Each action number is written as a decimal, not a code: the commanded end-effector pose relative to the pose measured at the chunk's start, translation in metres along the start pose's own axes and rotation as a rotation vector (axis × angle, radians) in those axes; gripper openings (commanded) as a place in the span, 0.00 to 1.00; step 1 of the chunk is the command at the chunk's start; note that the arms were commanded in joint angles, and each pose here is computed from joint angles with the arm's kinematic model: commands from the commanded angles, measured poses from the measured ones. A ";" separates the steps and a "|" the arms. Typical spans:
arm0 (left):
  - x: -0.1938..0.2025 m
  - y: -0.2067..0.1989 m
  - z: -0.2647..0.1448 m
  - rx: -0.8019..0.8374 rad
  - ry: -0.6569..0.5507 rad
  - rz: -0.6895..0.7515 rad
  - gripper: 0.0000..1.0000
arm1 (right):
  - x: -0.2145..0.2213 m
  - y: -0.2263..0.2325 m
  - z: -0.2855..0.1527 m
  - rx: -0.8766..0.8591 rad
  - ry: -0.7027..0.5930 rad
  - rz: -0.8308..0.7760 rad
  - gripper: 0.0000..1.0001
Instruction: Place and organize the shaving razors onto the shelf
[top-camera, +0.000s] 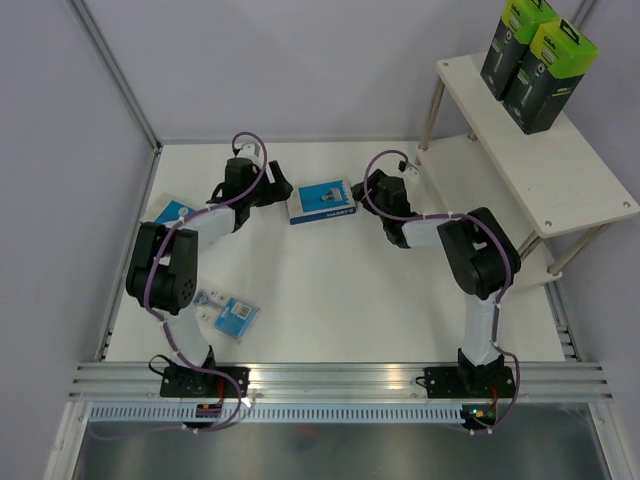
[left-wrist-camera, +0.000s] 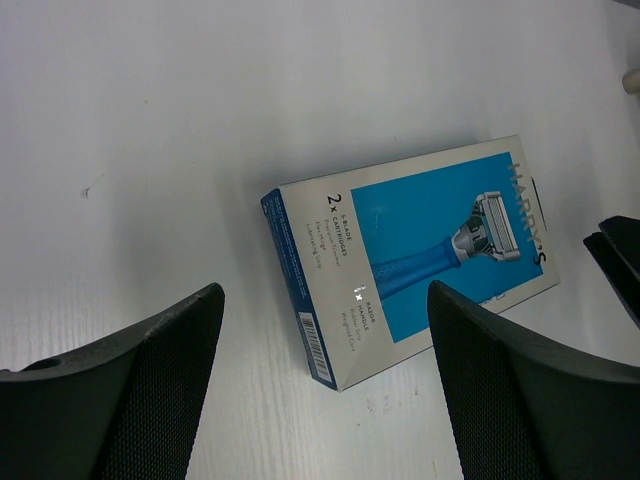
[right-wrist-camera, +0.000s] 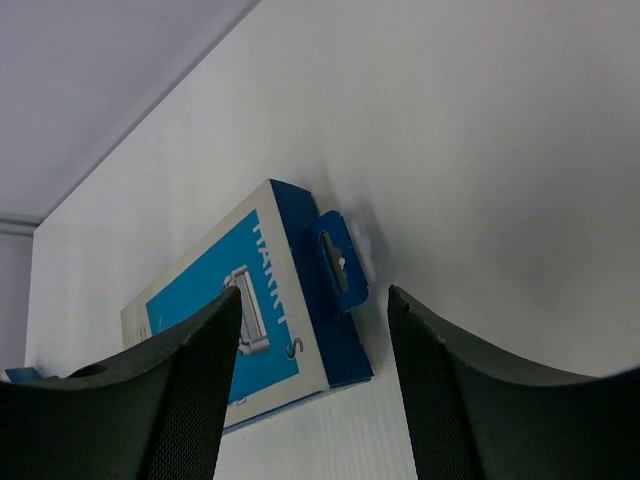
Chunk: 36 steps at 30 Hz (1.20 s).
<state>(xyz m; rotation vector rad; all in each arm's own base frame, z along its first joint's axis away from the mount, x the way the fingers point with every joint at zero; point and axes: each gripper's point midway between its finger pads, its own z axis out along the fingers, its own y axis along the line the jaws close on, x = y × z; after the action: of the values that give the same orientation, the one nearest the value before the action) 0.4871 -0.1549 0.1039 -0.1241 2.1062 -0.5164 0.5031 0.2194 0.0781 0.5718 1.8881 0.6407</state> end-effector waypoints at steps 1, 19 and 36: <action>-0.015 -0.012 0.006 0.044 -0.022 -0.007 0.87 | -0.017 0.001 0.013 0.045 -0.061 0.053 0.66; -0.014 -0.023 0.019 0.102 0.043 0.028 0.87 | 0.025 -0.009 0.043 0.007 0.127 0.085 0.61; -0.005 -0.018 0.020 0.100 0.074 0.054 0.88 | 0.032 -0.021 0.047 0.028 0.121 0.190 0.42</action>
<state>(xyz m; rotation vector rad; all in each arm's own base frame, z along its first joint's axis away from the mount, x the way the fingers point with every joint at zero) 0.4947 -0.1740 0.0926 -0.0425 2.1862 -0.5968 0.5335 0.2343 0.0292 0.7002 1.9865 0.7632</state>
